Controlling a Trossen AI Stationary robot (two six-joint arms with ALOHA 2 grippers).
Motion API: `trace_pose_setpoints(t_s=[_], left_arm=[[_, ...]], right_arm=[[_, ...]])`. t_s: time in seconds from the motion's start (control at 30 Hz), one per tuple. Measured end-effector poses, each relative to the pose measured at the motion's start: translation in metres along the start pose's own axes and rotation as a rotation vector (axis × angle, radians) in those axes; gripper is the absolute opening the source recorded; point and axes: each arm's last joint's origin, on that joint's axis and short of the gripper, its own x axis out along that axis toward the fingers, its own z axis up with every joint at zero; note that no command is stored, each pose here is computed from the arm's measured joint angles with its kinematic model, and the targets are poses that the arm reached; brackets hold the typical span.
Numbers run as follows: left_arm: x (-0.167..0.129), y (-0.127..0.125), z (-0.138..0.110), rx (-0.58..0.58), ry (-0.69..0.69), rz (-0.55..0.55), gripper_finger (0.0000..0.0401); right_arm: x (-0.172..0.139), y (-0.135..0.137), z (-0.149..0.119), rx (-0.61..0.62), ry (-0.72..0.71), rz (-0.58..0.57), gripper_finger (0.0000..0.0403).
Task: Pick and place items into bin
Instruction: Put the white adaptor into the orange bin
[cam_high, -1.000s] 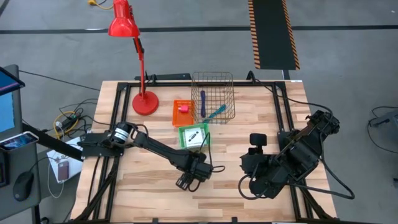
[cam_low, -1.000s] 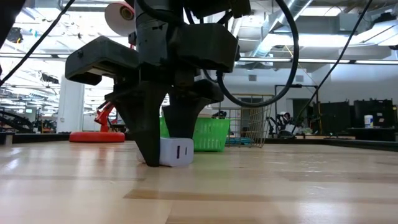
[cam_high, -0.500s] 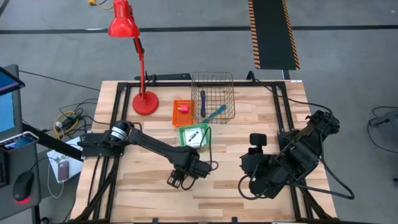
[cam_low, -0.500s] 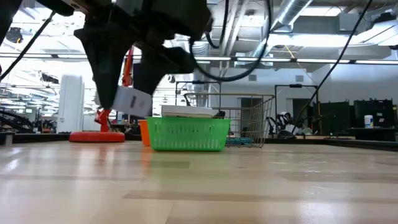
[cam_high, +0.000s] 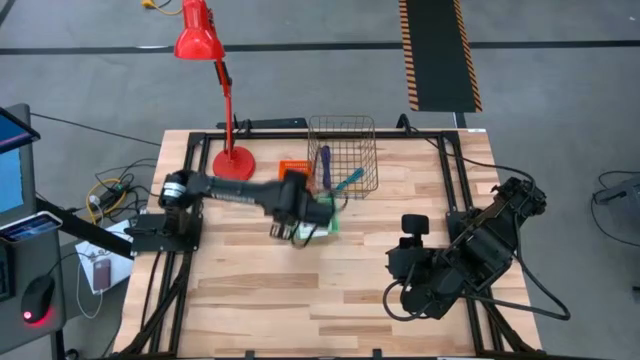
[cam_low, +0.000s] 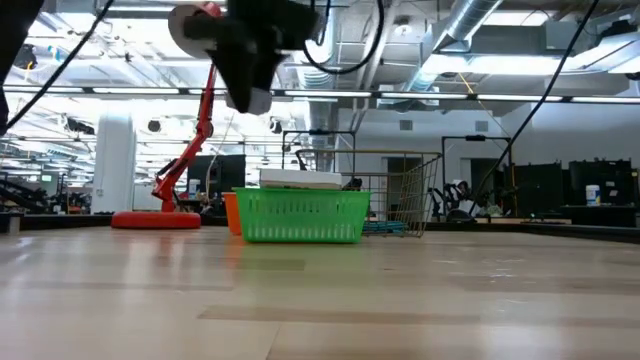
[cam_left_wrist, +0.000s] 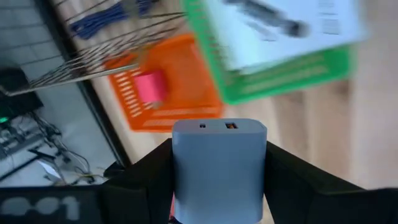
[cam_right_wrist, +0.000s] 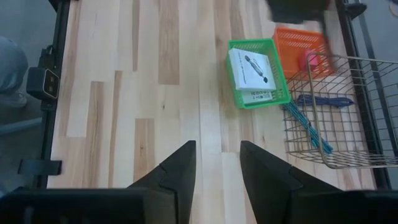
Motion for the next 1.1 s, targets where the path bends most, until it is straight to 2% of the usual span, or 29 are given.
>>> trace_pose_setpoints(t_s=[0.27,0.43,0.63,0.9,1.1], left_arm=[[0.032,0.072,-0.012,-0.157,-0.022,-0.037,0.0179],[0.044,0.095,-0.019,-0.223,-0.031,-0.052,0.0179],[0.048,0.104,-0.02,-0.231,-0.062,-0.07,0.0179],[0.058,0.101,-0.011,-0.213,-0.13,-0.108,0.0179],[0.077,0.092,-0.014,-0.191,-0.063,-0.108,0.0189]], right_arm=[[0.0,0.0,0.0,0.008,0.0,0.0,0.0118],[0.0,0.0,0.0,0.008,0.0,0.0,0.0118],[0.0,0.0,0.0,0.008,0.0,0.0,0.0118],[0.0,0.0,0.0,0.014,0.0,0.0,0.0118],[0.0,0.0,0.0,0.017,0.0,0.0,0.0118]])
